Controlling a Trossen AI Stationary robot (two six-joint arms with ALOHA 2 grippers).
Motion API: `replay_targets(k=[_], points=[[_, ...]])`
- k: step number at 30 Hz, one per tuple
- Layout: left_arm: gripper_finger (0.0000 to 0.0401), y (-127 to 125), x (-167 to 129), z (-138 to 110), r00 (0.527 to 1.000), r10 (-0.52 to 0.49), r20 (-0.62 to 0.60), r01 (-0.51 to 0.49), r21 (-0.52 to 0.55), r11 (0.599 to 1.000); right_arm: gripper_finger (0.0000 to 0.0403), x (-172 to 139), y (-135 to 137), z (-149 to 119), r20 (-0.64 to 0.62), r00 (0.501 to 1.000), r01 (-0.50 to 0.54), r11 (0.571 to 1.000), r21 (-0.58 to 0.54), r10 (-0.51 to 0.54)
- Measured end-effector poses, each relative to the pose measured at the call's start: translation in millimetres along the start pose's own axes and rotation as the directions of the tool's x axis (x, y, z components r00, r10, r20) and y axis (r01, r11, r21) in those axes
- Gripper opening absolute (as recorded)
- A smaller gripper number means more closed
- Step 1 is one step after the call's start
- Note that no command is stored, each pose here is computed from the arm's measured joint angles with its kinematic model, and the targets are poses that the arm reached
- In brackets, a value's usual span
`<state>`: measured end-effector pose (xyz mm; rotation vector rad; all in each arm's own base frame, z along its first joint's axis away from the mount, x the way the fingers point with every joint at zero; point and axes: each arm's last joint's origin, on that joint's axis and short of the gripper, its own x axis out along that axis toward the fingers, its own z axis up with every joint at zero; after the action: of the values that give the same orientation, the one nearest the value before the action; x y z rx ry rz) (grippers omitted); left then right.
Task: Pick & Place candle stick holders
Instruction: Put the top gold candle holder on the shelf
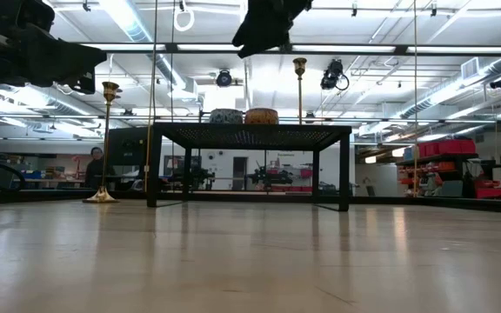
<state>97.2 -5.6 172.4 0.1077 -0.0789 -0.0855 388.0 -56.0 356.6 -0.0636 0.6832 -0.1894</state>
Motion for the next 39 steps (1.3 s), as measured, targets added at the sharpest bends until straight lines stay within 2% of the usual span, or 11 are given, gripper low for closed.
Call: replay_targets(k=[7,12,17,23,31,39], points=[[0.0025,0.0,0.0,0.1,1.0,0.0,0.0,0.0,0.0,1.0,0.0197,0.0,19.6,3.2,0.045,0.998,-0.036,0.999,-0.03,0.038],[0.0025,0.0,0.0,0.0,1.0,0.0,0.0,0.0,0.0,1.0,0.0176,9.4,29.6,-11.7,0.148,0.988,-0.045,0.999,-0.028,0.048],[0.0025,0.0,0.0,-0.1,1.0,0.0,-0.001,0.0,0.0,1.0,0.0154,-1.1,41.2,-37.4,0.156,0.985,-0.073,0.996,-0.047,0.079],[0.0025,0.0,0.0,-0.2,1.0,0.0,-0.003,0.0,0.0,1.0,0.0128,-29.0,45.2,-72.5,0.174,0.98,-0.089,0.994,-0.068,0.099],[0.0025,0.0,0.0,-0.3,1.0,0.0,-0.003,0.0,0.0,1.0,0.0093,-62.2,45.0,-123.6,0.245,0.937,-0.235,0.969,-0.082,0.248],[0.0025,0.0,0.0,-0.3,1.0,0.0,-0.003,0.0,0.0,1.0,0.0056,-84.9,43.1,-160.4,0.287,0.922,-0.257,0.965,-0.053,0.261]])
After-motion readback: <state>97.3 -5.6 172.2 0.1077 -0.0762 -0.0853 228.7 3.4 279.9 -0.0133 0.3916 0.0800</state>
